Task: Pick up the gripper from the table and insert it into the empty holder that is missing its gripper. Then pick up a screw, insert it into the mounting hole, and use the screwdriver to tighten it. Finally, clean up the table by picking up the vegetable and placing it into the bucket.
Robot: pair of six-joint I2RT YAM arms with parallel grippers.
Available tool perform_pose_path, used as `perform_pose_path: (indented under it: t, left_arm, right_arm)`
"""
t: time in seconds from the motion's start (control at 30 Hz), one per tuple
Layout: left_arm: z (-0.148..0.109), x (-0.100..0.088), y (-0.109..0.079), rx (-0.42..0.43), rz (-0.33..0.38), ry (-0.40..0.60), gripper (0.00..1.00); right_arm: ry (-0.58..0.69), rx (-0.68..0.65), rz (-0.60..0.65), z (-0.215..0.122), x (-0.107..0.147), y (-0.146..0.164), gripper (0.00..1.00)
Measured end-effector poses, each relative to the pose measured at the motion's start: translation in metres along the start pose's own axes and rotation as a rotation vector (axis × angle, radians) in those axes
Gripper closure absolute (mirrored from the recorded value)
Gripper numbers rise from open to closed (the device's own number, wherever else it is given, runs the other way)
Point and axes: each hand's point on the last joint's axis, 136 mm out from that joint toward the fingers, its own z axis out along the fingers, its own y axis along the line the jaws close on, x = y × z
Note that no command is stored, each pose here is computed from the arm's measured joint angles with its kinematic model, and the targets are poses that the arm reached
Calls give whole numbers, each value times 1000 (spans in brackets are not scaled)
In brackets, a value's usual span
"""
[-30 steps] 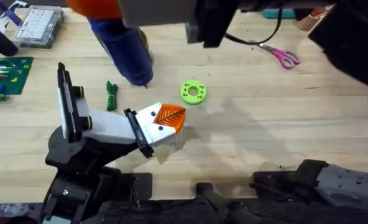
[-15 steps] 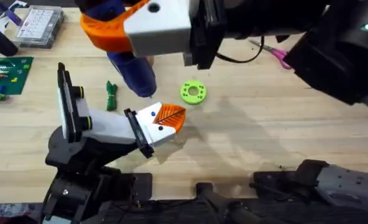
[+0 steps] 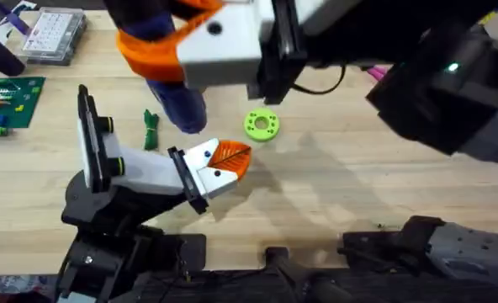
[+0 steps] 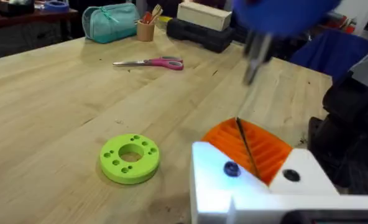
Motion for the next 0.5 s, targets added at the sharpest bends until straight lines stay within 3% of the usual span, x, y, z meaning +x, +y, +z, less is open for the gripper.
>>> perform_pose_path:
  t: [0.2, 0.5]
  left_arm:
    - [0, 0, 0, 0, 0, 0, 983]
    - [0, 0, 0, 0, 0, 0, 983]
  right_arm:
    - [25, 1, 58, -3, 21, 3, 974]
    - [31, 1, 81, -3, 26, 4, 974]
